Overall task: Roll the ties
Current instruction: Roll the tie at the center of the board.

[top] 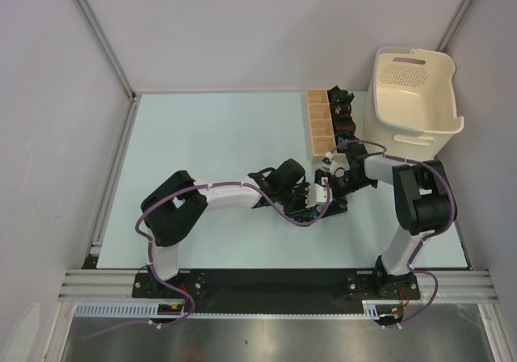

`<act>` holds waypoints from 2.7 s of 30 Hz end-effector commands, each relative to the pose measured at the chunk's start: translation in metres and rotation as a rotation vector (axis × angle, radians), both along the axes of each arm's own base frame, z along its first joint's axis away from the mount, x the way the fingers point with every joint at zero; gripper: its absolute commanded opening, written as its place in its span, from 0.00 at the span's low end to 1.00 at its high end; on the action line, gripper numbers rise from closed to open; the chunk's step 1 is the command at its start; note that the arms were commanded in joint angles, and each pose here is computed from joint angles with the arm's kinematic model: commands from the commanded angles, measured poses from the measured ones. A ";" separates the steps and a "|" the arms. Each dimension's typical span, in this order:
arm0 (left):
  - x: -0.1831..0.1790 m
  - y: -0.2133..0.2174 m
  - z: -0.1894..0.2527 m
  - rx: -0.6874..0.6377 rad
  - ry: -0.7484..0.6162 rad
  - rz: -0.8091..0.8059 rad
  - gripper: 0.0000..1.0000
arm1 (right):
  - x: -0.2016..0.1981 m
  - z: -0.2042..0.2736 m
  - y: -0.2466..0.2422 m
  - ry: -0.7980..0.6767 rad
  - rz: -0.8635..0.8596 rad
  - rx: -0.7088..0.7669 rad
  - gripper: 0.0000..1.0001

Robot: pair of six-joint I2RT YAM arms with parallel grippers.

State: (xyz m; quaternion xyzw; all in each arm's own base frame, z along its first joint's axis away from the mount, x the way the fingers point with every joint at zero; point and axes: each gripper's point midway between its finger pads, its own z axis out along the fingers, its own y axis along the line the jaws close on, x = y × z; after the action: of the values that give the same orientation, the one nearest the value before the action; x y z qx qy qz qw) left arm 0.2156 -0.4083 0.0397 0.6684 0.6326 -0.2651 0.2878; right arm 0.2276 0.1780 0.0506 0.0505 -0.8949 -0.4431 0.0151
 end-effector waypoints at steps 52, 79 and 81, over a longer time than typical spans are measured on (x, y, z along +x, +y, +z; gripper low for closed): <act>-0.026 0.042 -0.055 0.229 0.116 -0.013 0.16 | 0.031 -0.015 -0.011 -0.089 -0.086 -0.075 0.97; -0.027 0.043 -0.060 0.242 0.134 -0.006 0.16 | 0.002 -0.007 0.061 -0.034 0.002 0.166 0.88; -0.028 0.043 -0.060 0.241 0.136 -0.006 0.16 | 0.005 -0.006 0.058 -0.033 -0.015 0.161 0.83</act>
State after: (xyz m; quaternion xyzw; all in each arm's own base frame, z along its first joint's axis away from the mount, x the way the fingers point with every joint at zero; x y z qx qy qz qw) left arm 0.2224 -0.3898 0.0329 0.6591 0.6622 -0.2496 0.2545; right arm 0.2294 0.2145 0.0481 0.0149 -0.8592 -0.5113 0.0138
